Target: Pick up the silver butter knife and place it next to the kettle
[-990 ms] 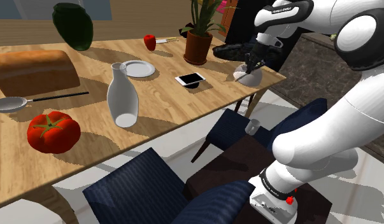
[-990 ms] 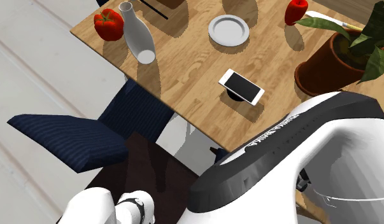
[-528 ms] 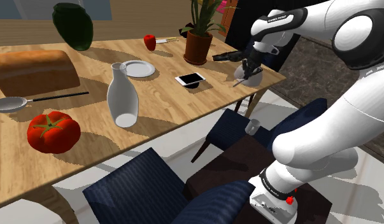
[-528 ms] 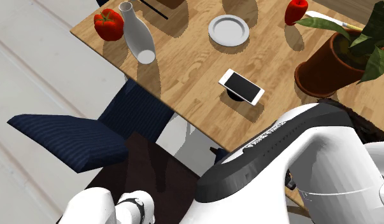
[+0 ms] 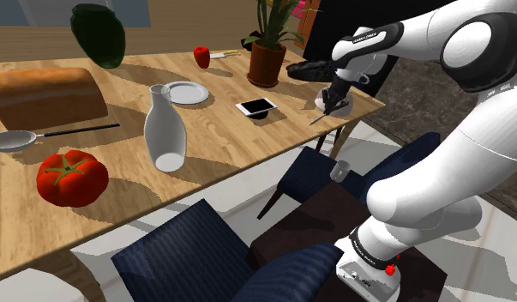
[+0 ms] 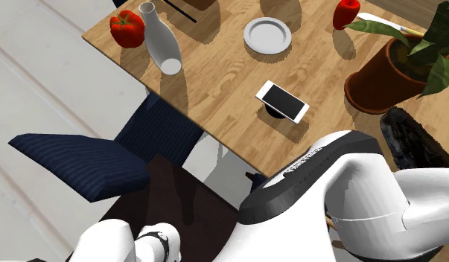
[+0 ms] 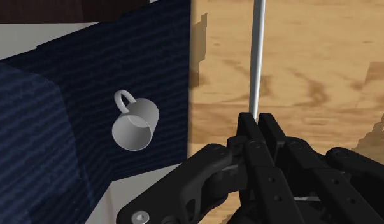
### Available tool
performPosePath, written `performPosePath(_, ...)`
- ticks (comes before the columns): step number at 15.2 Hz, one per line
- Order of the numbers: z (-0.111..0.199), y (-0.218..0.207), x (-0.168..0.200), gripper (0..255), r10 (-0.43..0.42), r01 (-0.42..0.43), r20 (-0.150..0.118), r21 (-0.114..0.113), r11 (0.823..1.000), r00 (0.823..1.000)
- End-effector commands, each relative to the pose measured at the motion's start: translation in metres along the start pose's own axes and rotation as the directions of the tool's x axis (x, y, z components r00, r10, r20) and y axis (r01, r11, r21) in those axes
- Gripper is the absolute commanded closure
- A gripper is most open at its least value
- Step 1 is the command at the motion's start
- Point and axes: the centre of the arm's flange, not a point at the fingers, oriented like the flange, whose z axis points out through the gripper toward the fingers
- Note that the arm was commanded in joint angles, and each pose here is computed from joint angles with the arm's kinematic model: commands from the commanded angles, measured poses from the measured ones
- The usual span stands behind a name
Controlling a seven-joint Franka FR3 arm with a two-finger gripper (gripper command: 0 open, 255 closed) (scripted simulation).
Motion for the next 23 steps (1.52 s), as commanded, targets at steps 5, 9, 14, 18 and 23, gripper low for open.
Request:
performPosePath(5, 0.025, 0.0, 0.002, 255, 0.0, 0.0, 0.0, 0.0, 1.0, 1.0)
performPosePath(9, 0.025, 0.0, 0.002, 255, 0.0, 0.0, 0.0, 0.0, 1.0, 1.0)
performPosePath(14, 0.026, 0.0, 0.002, 0, 0.0, 0.0, 0.0, 0.0, 1.0, 1.0)
performPosePath(18, 0.025, 0.0, 0.002, 0, 0.0, 0.0, 0.0, 0.0, 1.0, 1.0)
performPosePath(23, -0.025, 0.0, 0.002, 0, 0.0, 0.0, 0.0, 0.0, 1.0, 1.0)
